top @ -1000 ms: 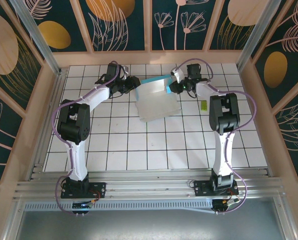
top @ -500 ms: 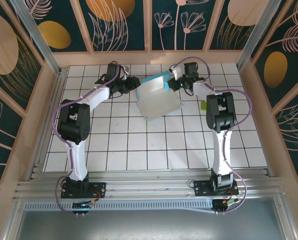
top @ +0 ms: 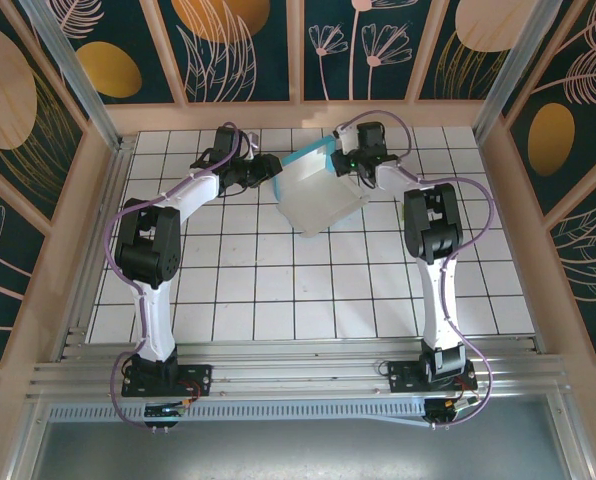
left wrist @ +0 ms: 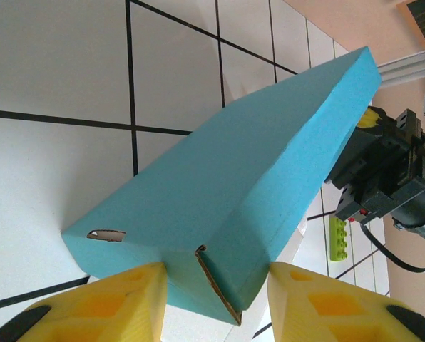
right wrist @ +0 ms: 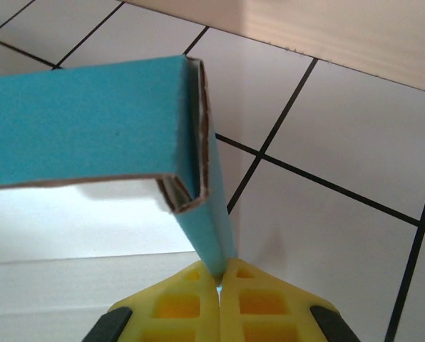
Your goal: Fold the paper box
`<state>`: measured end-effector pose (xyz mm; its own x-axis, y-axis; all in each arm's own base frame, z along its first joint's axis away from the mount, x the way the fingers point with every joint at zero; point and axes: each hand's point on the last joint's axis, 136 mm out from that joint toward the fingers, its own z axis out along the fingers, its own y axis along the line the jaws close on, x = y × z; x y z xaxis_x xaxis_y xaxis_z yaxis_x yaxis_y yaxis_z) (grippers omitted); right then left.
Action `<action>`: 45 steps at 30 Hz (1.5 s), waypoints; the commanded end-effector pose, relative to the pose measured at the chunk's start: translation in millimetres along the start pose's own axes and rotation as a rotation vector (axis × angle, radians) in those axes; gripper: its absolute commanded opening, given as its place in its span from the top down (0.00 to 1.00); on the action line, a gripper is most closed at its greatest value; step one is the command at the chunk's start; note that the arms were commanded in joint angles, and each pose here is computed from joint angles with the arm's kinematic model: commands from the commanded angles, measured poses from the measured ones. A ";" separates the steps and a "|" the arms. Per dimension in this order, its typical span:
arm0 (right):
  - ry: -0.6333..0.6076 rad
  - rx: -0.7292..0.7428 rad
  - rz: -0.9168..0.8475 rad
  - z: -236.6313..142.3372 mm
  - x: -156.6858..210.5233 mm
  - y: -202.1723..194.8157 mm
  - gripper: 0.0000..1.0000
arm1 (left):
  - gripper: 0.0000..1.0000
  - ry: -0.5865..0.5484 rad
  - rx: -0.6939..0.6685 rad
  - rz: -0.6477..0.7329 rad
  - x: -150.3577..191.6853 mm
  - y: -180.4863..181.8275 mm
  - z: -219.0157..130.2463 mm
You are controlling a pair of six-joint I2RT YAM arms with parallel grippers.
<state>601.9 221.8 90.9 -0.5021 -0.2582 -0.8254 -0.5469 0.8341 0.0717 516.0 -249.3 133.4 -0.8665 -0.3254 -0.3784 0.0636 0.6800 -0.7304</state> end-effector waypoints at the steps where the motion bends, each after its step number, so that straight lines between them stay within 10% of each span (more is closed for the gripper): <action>1: -0.002 0.018 0.061 13.7 3.2 11.8 0.92 | 0.59 0.042 0.010 0.004 8.4 1.5 8.8; 25: 0.001 0.006 -0.205 20.7 -13.8 -0.5 0.61 | 0.59 0.040 0.023 0.000 7.4 0.1 3.9; 31: -0.049 -0.196 -0.235 -20.1 -27.7 20.8 0.01 | 0.60 0.043 0.025 -0.001 7.8 0.5 6.1; 45: -0.259 -0.227 -0.542 -52.9 -55.2 -42.0 0.12 | 0.60 0.054 0.020 -0.002 11.0 3.7 7.2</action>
<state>602.7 170.5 140.8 -0.1108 -0.4386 -0.8918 -0.8174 0.5506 -0.1693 513.1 -252.6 134.6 -0.8752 -0.3135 -0.3684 0.0733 0.6668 -0.7416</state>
